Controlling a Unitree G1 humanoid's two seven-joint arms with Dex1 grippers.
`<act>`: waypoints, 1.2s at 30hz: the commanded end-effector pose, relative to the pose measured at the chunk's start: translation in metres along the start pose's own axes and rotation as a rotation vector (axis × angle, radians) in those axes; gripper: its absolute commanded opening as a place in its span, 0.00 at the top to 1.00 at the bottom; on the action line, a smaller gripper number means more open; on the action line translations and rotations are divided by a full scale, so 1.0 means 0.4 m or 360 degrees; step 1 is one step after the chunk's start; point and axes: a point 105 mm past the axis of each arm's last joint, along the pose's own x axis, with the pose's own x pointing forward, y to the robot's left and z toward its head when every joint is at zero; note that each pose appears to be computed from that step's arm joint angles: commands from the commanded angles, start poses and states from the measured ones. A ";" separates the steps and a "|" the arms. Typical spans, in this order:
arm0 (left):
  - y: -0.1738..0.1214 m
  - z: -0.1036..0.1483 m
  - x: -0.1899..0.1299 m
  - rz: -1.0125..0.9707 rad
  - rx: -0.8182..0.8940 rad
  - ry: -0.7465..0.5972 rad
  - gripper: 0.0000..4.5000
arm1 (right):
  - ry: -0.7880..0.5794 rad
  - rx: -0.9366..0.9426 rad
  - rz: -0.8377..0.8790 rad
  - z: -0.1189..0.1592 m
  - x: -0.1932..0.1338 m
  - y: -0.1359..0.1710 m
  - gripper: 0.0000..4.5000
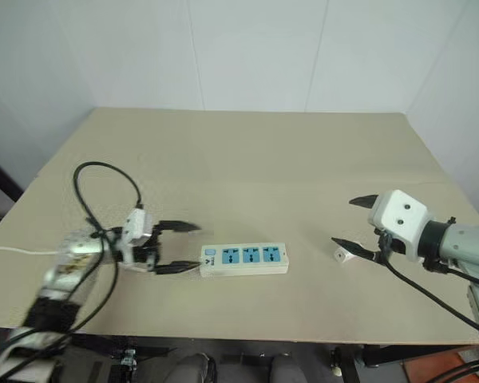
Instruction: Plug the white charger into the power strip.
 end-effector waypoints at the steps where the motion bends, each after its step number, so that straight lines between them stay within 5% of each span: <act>1: 0.011 -0.014 0.025 -0.0034 0.0048 -0.0008 0.01 | -0.0078 -0.0064 -0.0049 0.036 -0.001 -0.016 0.00; 12: -0.009 -0.058 0.060 -0.0229 0.0007 0.0033 0.01 | -0.0085 -0.0063 -0.0027 0.041 -0.005 -0.008 0.00; 20: -0.035 -0.040 0.033 -0.0227 0.0007 -0.0018 0.01 | -0.0075 -0.0063 -0.0001 0.037 -0.003 -0.003 0.00; 36: -0.056 -0.118 0.041 -0.0133 -0.0135 0.0040 0.01 | -0.0097 -0.0090 0.0059 0.059 -0.002 -0.010 0.00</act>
